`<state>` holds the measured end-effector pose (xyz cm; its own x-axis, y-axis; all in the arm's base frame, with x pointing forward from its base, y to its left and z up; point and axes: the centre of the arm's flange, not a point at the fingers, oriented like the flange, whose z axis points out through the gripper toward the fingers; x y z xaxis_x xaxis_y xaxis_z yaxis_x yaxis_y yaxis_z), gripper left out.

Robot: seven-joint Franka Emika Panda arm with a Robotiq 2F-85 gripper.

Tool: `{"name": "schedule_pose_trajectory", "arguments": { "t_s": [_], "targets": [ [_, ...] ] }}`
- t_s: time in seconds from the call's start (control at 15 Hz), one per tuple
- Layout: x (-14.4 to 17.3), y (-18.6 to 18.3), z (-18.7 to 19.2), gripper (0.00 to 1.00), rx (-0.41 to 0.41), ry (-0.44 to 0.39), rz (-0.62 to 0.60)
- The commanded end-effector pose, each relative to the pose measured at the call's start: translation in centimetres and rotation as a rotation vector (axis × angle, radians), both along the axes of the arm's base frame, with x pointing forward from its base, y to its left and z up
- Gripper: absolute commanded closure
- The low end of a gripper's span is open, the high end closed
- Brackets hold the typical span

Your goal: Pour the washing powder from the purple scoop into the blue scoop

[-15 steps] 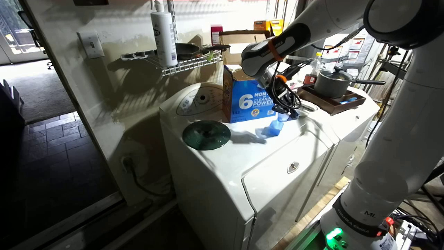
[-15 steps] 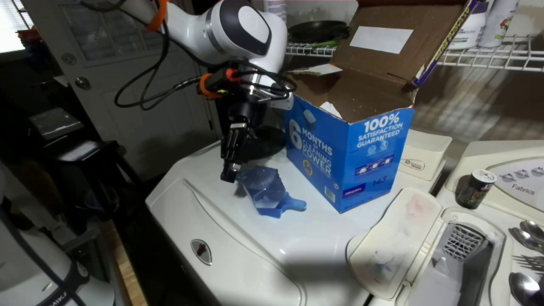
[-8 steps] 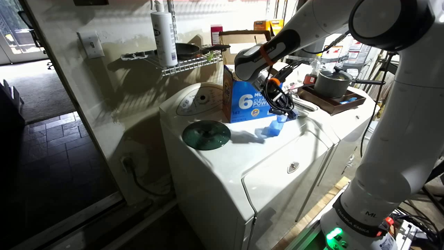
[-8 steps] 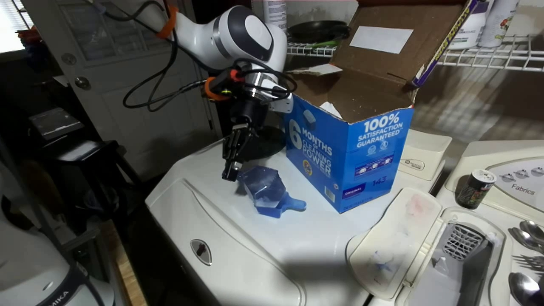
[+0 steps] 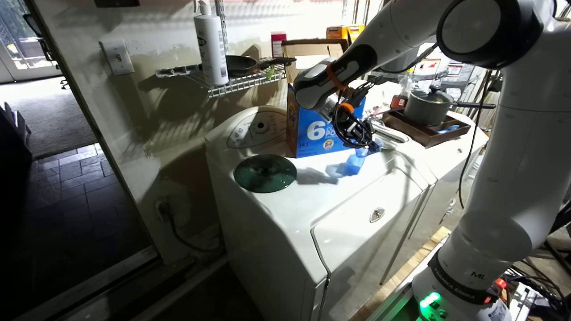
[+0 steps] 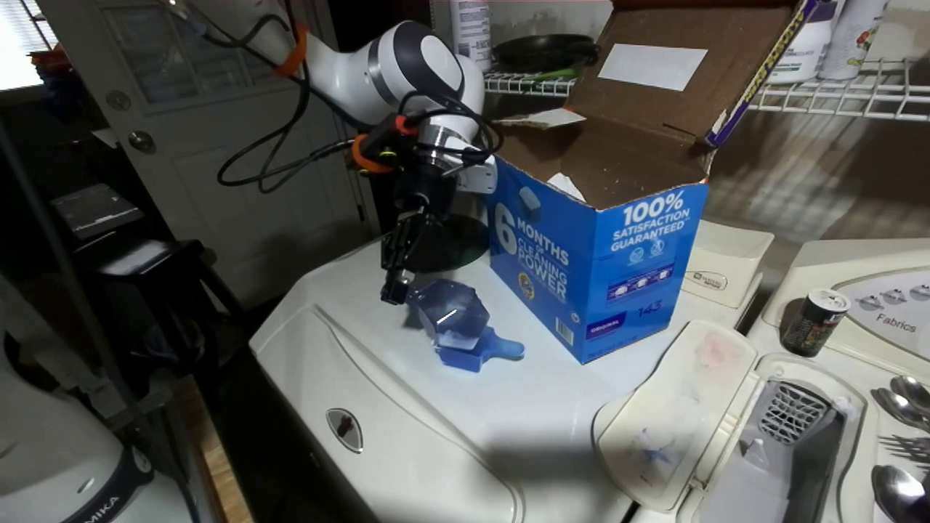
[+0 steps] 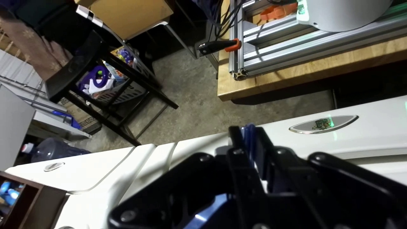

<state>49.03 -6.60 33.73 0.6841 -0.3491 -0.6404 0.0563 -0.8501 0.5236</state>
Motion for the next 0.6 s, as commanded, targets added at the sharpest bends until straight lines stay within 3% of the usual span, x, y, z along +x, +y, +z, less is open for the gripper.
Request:
{"name": "schedule_pose_trajectory", "arguments": {
  "t_s": [0.0, 0.53],
  "targets": [
    [1.04, 0.74, -0.15, 0.97, -0.062, 0.036, 0.020],
    [1.20, 1.49, -0.76, 0.97, -0.107, 0.071, 0.039]
  ]
}}
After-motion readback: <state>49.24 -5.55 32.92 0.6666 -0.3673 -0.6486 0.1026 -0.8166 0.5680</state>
